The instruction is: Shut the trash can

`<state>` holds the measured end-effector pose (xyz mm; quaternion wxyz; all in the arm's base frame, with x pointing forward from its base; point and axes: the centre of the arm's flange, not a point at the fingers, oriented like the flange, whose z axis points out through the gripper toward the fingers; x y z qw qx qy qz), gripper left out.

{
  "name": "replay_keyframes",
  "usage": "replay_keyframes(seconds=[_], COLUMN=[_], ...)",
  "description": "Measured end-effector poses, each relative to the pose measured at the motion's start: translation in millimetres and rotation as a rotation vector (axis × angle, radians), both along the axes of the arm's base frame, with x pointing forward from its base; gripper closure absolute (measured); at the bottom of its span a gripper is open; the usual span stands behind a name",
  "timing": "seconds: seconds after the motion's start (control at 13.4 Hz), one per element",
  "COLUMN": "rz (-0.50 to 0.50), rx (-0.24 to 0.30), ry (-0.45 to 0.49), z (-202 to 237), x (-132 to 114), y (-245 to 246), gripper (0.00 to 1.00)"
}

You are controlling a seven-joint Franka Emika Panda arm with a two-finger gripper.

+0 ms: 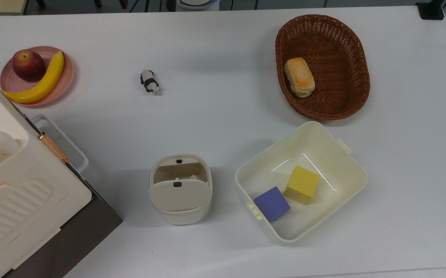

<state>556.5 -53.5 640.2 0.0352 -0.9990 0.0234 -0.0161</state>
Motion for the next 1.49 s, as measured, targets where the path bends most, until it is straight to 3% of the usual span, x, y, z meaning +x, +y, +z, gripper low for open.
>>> replay_keyframes(seconds=[1.19,1.26,1.41,1.49], rz=[0.012,0.014,0.013,0.012], rx=[0.0,0.0,-0.003,-0.004], ry=[0.001,0.0,-0.031,-0.036], z=[-0.4,-0.3,2.1,2.4], x=[0.7,0.9,4.3,5.0], y=[6.3,7.3,7.4,7.3], gripper=[0.02,0.11,0.44,0.55])
